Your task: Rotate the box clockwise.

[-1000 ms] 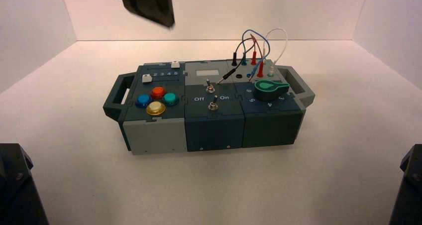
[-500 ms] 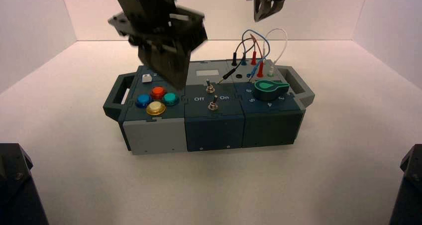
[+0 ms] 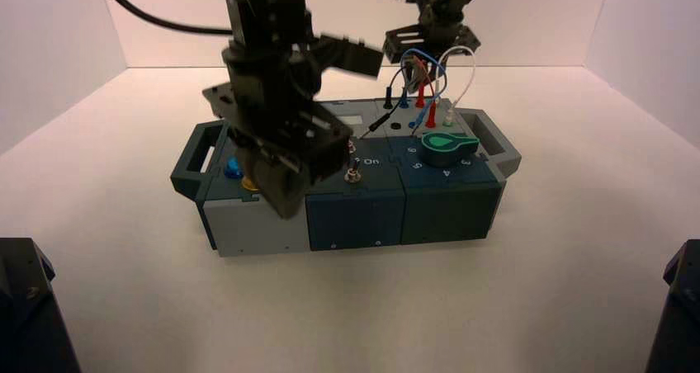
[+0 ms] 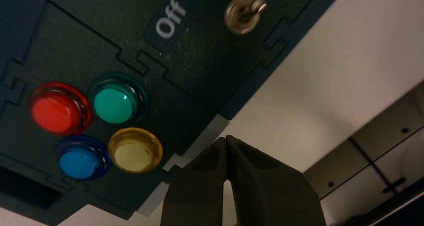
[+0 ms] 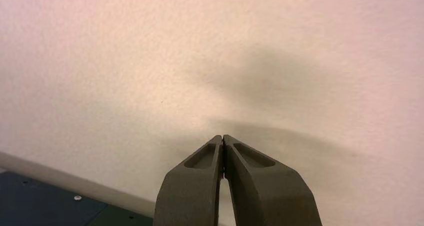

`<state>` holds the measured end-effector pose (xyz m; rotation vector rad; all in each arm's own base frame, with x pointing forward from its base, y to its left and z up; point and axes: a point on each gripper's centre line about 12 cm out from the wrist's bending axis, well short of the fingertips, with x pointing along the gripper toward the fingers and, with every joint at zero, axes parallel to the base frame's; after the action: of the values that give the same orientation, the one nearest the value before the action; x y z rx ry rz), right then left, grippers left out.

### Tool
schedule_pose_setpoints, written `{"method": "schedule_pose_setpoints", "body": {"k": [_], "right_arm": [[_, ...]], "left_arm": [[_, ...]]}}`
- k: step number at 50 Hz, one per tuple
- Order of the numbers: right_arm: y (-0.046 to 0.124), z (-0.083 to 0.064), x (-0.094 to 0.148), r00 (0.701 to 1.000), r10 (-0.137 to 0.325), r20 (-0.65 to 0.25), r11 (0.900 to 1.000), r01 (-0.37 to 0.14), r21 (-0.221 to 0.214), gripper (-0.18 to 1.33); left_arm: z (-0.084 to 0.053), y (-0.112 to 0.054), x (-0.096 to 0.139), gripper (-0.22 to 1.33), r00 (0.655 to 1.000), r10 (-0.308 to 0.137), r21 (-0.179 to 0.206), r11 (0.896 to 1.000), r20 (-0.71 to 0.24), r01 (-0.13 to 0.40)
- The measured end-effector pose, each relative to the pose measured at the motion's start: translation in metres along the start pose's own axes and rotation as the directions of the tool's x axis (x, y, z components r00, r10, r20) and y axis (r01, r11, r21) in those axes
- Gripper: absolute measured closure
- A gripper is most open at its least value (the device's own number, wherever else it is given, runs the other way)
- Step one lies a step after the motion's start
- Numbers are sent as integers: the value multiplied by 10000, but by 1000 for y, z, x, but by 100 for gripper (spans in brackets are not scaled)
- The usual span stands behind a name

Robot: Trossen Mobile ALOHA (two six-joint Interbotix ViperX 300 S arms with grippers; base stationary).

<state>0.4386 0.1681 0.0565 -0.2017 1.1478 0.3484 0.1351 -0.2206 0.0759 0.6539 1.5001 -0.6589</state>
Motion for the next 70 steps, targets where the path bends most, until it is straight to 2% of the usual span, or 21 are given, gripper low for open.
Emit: {"method": "schedule_pose_setpoints", "body": {"k": [7, 14, 17, 20, 38, 45, 50, 59, 70], "right_arm": [[11, -5, 3, 9989, 112, -465, 9997, -123, -224, 129], [13, -13, 2, 9944, 148, -1047, 9996, -174, -234, 129], [13, -23, 2, 9880, 161, -1533, 9995, -201, -240, 129], [12, -27, 0, 9853, 163, -1699, 9996, -202, -209, 129], [11, -38, -30, 9781, 186, -2073, 9996, -225, -169, 129], [11, -43, -38, 9775, 188, -2103, 9996, -228, -169, 129], [10, -50, -42, 9748, 175, -2222, 9997, -210, -136, 129], [10, -61, -46, 9702, 205, -2414, 9997, -236, -101, 130], [13, -79, -52, 9622, 360, -2701, 9993, -335, 139, 130]], "left_arm": [[-1, 1, 5, 128, 9997, 69, 32, 10000, -222, -69], [1, 1, 9, 128, 9992, 233, 243, 9995, -319, -225], [5, 1, 9, 128, 9991, 300, 341, 9990, -291, -290], [7, 2, 9, 128, 9991, 336, 372, 9988, -269, -326], [17, 6, 12, 128, 9976, 645, 660, 9958, -239, -628], [18, 22, 15, 128, 9954, 873, 496, 9951, -385, -853], [18, 44, 19, 128, 9929, 1054, 52, 9944, -556, -1053], [18, 66, 20, 128, 9899, 1265, -334, 9911, -637, -1288], [21, 99, 20, 128, 9867, 1499, -1017, 9825, -631, -1558]]}}
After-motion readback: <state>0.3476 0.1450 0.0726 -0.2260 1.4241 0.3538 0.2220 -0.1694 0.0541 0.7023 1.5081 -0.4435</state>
